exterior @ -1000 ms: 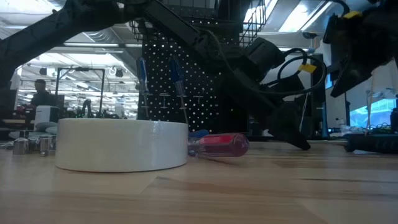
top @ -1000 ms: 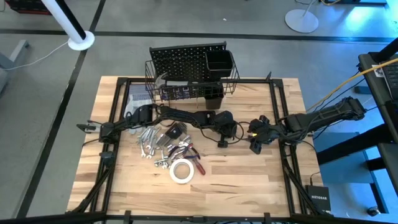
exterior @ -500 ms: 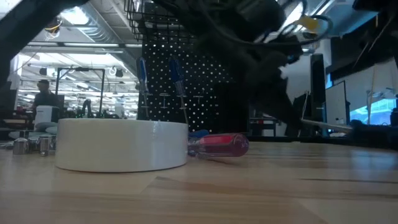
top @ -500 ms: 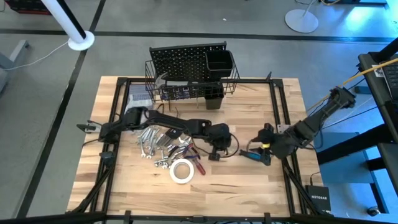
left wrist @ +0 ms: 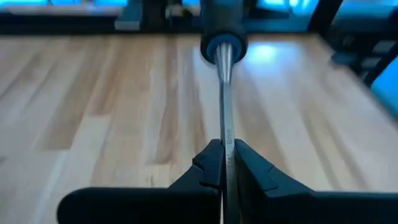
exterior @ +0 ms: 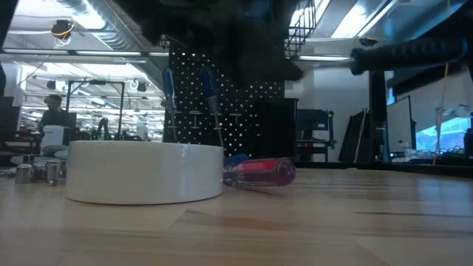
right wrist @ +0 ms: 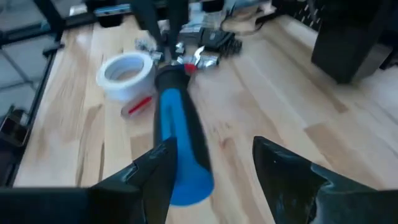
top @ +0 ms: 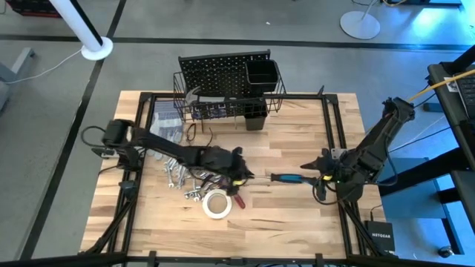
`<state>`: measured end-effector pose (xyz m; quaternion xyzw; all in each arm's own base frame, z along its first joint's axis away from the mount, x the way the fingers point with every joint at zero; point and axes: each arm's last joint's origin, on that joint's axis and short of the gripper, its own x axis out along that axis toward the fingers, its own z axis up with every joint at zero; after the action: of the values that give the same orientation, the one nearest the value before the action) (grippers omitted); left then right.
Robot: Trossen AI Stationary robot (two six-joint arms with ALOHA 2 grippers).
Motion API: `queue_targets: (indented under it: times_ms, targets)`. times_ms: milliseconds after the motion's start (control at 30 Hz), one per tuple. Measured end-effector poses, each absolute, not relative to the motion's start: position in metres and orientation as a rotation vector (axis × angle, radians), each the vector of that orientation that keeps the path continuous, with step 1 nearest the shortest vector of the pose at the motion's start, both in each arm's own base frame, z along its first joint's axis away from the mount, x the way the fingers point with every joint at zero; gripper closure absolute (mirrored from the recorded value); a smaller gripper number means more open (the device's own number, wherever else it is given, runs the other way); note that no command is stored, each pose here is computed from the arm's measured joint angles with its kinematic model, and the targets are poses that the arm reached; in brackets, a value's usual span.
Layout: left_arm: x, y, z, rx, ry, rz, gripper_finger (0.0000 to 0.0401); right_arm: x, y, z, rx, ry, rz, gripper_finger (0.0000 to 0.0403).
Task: Hang tools onto peg board
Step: Put the black screwdriver into the bottom black bin on the pegboard
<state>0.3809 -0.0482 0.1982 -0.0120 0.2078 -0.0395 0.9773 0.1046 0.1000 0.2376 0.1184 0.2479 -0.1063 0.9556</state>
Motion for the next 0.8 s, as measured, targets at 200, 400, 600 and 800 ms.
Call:
queue_targets:
  times_ms: [200,400,600,800]
  targets:
    - [0.347,-0.045,0.213,-0.081,0.203,-0.066,0.0393,0.111,0.103,0.206,0.230,0.324,-0.252,0.0189]
    - [0.332,-0.037,0.211,-0.116,0.157,-0.046,0.0394,0.113,0.105,0.201,0.191,0.212,-0.278,0.0189]
    - [0.330,-0.037,0.207,-0.116,0.168,-0.045,0.0394,0.113,0.106,0.201,0.206,0.241,-0.224,0.0189]
    - [0.327,-0.037,0.216,-0.116,0.138,-0.048,0.0394,0.112,0.107,0.201,0.288,0.279,-0.171,0.0189]
